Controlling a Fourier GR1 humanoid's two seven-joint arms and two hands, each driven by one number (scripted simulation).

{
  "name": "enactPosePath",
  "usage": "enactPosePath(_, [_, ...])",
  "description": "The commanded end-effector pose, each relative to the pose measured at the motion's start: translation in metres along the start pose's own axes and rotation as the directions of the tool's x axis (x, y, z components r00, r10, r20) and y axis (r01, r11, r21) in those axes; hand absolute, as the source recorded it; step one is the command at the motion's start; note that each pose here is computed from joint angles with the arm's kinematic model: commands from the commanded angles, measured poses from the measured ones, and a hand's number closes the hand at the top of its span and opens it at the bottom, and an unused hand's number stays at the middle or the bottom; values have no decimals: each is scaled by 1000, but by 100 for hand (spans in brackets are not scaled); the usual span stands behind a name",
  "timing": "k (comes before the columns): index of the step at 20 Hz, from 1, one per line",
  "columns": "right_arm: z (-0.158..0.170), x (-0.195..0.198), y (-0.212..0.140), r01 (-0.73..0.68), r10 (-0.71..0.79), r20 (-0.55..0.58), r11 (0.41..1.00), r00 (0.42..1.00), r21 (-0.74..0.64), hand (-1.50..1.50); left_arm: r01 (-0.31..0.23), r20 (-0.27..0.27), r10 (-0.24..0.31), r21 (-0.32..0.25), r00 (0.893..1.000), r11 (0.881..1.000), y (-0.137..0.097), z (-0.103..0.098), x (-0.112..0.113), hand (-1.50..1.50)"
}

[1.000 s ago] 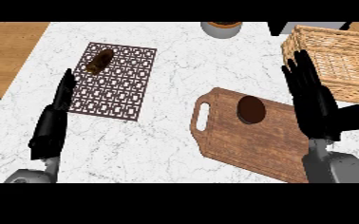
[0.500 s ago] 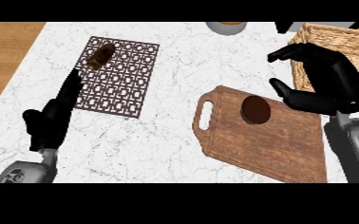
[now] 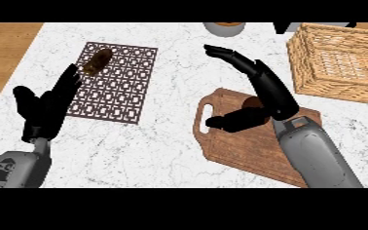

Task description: Pick the cupcake from the cutting board and place it in the basket

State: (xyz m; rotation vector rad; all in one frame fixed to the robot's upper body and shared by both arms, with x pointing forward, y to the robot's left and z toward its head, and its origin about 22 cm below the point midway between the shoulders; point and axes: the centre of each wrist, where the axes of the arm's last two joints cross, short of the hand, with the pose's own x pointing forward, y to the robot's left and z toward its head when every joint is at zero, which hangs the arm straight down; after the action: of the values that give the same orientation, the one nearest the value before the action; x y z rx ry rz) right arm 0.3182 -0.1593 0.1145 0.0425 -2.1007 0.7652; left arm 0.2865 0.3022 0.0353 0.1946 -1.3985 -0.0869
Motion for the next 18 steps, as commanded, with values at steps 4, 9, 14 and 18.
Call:
enactPosePath(4, [-31,34,-43,-288,332,-274,939,903,187,-150,-10,-25,11,28,1000,1000,12,-2,-2,0])
enactPosePath(9, [-59,69,-96,-600,633,-430,766,644,230,-150,-23,-33,23,7,999,1000,12,-3,-4,0])
enactPosePath(14, [-72,104,-143,-517,627,-496,778,601,357,-150,2,-15,-2,11,1000,1000,26,0,-4,0])
enactPosePath(18, [-79,105,-144,-372,629,-489,766,605,524,-150,-16,-23,16,16,1000,1000,13,-9,-4,0])
